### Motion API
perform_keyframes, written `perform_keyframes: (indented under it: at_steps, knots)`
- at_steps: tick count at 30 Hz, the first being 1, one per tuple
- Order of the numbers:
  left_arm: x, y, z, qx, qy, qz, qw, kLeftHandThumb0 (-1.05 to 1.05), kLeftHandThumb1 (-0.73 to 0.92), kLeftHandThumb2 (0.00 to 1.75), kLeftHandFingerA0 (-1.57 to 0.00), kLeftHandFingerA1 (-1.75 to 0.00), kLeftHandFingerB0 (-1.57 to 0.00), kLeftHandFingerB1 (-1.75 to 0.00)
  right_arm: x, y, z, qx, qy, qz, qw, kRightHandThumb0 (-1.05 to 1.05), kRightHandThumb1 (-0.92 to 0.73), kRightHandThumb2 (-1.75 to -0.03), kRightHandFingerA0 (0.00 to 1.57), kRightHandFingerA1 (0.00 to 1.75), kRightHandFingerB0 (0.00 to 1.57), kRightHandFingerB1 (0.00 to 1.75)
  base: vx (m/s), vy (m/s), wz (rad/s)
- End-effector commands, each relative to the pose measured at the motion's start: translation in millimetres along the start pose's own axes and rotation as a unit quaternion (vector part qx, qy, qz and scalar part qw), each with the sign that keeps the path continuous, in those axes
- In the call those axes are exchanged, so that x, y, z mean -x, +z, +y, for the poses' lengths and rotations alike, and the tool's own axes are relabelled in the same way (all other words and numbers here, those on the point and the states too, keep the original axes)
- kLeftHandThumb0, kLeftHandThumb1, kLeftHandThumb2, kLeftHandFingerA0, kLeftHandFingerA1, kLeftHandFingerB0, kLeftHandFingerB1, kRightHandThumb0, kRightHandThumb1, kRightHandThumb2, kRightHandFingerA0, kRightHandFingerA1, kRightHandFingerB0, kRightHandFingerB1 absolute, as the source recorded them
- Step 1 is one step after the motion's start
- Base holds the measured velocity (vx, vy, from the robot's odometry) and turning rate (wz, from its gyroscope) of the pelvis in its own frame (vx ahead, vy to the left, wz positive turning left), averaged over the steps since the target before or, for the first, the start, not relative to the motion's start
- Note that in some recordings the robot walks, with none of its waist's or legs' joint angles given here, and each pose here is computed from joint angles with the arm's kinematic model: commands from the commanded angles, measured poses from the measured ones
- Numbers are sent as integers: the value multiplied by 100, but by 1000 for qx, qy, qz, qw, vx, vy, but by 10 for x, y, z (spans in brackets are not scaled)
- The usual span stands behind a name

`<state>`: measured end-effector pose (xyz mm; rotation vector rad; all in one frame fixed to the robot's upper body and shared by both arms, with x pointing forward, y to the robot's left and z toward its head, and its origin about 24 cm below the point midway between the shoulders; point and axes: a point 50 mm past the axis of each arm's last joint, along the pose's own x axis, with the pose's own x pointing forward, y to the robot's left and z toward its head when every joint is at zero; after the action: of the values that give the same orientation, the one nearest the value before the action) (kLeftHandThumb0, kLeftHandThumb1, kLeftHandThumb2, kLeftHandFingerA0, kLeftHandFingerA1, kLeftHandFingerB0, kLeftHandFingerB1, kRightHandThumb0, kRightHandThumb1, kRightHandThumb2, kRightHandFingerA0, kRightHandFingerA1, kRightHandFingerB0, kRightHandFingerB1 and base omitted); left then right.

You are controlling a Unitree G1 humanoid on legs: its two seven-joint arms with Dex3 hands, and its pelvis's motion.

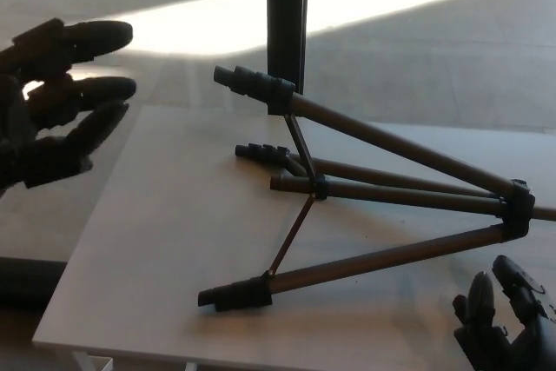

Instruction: Use both hands of the robot to pick up the tripod lying in the middle of the desk and make it stand upright on the desk

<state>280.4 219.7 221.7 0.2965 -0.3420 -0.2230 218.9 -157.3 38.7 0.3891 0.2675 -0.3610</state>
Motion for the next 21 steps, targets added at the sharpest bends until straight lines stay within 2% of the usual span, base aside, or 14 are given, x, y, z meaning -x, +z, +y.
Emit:
perform_keyframes:
  at_steps: [1,3,4,5,6,7,8,12,13,14,15,16,20,21]
  knots:
    - [-265,535,-44,-162,-19,-103,981,-70,67,61,-42,-53,-44,-42,129,-195,150,-180,-107,30,977,-38,-53,-108,3,56,0,52,0,0,0]
    - [-351,711,-109,-203,-33,-129,970,-70,67,60,-41,-54,-43,-44,127,-225,155,-181,-107,46,977,-38,-52,-108,3,55,0,52,0,0,0]
    - [-413,835,-159,-248,-40,-140,958,-71,68,61,-40,-53,-42,-44,132,-235,178,-183,-108,54,976,-69,-60,-93,11,62,5,49,0,0,0]
    - [-473,947,-207,-292,-43,-152,943,-70,66,60,-41,-54,-42,-44,137,-242,201,-178,-96,61,977,-38,-55,-109,1,54,0,52,0,0,0]
    - [-515,1001,-243,-314,-44,-166,934,-71,51,96,-39,-63,-31,-53,138,-248,203,-174,-94,63,978,-37,-55,-109,1,54,0,52,0,0,0]
    - [-553,1039,-273,-324,-47,-173,929,-71,50,94,-40,-63,-32,-52,138,-249,212,-180,-95,67,977,-37,-52,-108,1,54,0,52,0,0,0]
    - [-604,1077,-313,-345,-54,-173,921,-75,65,61,-32,-55,-40,-39,136,-250,220,-182,-95,71,976,-37,-52,-108,1,54,0,52,0,0,0]
    - [-791,1196,-489,-445,-74,-198,870,-79,71,62,-34,-56,-37,-38,126,-258,225,-183,-88,77,976,-71,-56,-94,1,55,0,40,0,0,0]
    - [-820,1217,-518,-458,-73,-204,862,-81,71,63,-35,-55,-36,-38,129,-263,229,-182,-88,79,976,-67,-77,-64,5,59,8,35,0,0,0]
    - [-861,1255,-566,-473,-76,-209,853,-81,71,62,-33,-56,-36,-38,131,-270,232,-183,-88,82,976,-38,-53,-108,3,56,0,52,0,0,0]
    - [-870,1267,-576,-476,-76,-211,850,-81,71,62,-33,-56,-36,-38,132,-271,234,-182,-87,83,976,-38,-53,-108,3,56,0,52,0,0,0]
    - [-904,1294,-620,-489,-76,-218,841,-82,71,62,-31,-59,-34,-40,128,-276,235,-179,-87,84,976,-67,-79,-65,4,68,12,45,0,0,0]
    - [-1057,1414,-858,-554,-93,-231,794,-86,73,63,-21,-57,-21,-37,97,-299,242,-176,-89,88,976,-69,-79,-62,7,79,9,47,0,0,0]
    - [-1116,1416,-976,-573,-104,-226,781,-81,67,61,-25,-38,-25,-29,92,-301,243,-178,-88,91,976,-72,-61,-94,14,70,8,52,0,0,0]
